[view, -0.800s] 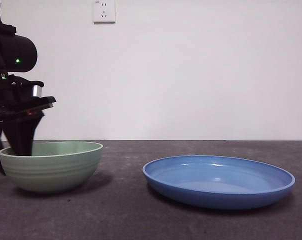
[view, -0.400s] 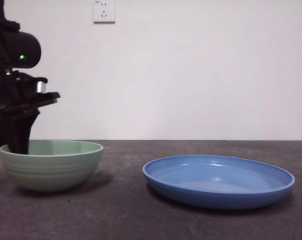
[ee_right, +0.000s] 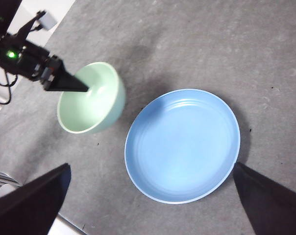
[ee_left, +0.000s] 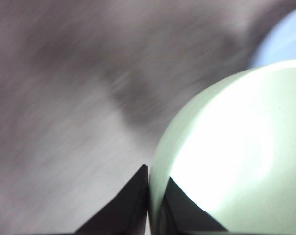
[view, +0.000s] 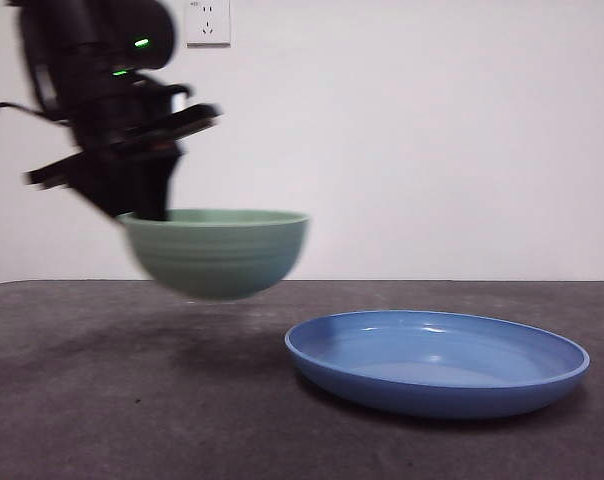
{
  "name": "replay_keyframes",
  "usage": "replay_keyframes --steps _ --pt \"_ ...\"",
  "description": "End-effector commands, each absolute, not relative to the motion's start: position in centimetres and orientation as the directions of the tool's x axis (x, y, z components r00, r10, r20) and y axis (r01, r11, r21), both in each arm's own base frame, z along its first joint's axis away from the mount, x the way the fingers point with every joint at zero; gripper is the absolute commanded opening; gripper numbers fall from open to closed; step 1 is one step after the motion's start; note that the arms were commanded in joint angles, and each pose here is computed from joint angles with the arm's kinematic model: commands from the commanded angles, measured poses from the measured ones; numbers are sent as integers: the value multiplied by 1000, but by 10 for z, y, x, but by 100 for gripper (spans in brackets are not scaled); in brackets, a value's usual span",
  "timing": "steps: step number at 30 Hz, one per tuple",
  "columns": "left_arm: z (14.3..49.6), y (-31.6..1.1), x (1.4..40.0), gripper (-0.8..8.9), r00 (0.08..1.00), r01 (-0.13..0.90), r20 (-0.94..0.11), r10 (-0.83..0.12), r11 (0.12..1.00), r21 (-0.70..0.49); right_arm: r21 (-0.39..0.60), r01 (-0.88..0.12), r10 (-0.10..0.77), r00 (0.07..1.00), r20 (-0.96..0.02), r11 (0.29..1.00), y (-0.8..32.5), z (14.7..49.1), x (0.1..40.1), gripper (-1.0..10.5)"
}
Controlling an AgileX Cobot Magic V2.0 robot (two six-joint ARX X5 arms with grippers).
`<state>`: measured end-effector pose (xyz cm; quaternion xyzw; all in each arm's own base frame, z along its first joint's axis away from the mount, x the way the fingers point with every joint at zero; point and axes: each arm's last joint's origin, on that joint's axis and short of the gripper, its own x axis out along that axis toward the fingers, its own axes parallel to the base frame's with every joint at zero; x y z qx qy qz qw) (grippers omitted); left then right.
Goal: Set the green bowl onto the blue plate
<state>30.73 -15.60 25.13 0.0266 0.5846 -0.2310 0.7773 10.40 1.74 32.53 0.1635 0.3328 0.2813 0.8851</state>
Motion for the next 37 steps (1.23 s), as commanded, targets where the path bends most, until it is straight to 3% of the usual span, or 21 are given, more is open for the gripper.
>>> replay_keyframes --steps 1,10,18,37 --pt "252 -182 314 15 199 426 -918 -343 874 -235 462 -406 608 631 -482 788 17 331 104 664" --pt "244 -256 319 15 159 541 -911 -381 805 -242 462 -406 608 631 -482 788 17 331 104 664" --pt "219 -299 313 14 101 604 -922 -373 760 -240 462 -406 608 631 -482 789 17 331 104 664" --pt "206 -307 314 14 93 627 -925 -370 743 -234 462 -406 608 631 -483 789 17 331 104 664"
